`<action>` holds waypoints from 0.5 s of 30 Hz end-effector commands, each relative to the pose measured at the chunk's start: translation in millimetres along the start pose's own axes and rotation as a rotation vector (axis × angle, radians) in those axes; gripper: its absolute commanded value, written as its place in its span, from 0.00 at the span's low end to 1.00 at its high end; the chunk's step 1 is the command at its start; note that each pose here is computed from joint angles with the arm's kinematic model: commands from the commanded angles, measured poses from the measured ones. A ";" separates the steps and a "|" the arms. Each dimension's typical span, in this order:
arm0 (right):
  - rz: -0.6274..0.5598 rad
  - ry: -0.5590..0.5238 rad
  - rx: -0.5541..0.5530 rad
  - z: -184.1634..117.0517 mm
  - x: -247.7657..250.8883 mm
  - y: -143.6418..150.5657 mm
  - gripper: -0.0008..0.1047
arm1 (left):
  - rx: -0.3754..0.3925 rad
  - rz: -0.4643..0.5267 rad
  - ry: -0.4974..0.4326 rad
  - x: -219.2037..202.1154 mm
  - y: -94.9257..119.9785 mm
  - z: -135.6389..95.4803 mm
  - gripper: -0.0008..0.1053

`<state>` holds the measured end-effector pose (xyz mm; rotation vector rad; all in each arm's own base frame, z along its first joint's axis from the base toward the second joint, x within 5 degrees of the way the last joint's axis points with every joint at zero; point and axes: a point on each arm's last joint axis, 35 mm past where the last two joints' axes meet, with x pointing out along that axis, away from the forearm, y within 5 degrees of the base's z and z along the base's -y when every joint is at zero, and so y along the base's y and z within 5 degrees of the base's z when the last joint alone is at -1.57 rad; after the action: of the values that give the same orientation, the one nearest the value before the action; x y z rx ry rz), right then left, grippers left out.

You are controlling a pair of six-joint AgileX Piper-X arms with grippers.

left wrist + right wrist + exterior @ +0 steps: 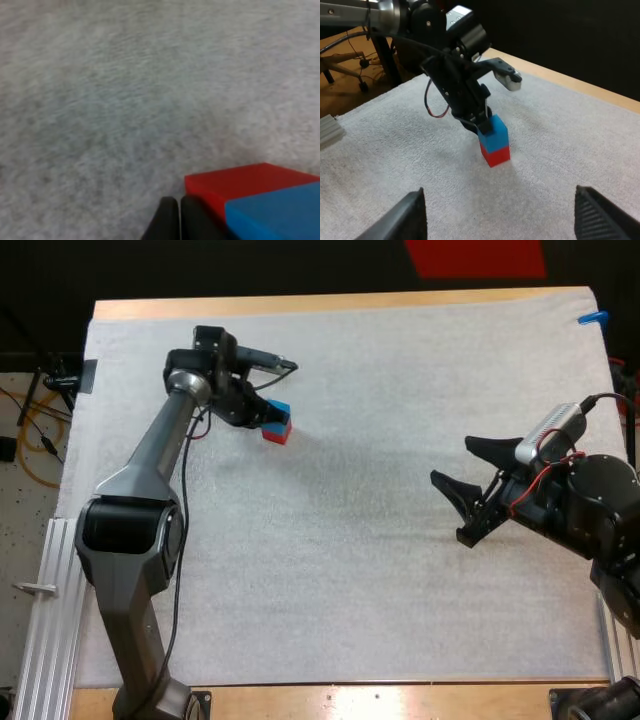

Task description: Stack red cube on blue cube

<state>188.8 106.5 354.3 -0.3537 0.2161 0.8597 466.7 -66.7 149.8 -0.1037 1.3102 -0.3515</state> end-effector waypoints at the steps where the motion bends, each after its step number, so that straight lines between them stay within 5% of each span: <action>1: -0.004 -0.014 -0.004 4.9 -1.8 -0.8 0.58 | 0.005 -0.006 -0.001 -3.0 -8.2 1.7 0.01; 15: -0.004 -0.014 -0.004 4.9 -1.8 -0.8 0.58 | 0.105 -0.064 0.086 21.2 -62.0 -16.0 0.01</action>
<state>188.8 106.5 354.3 -0.3537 0.2161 0.8597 445.4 -127.5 140.1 -0.0334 1.3699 -0.4811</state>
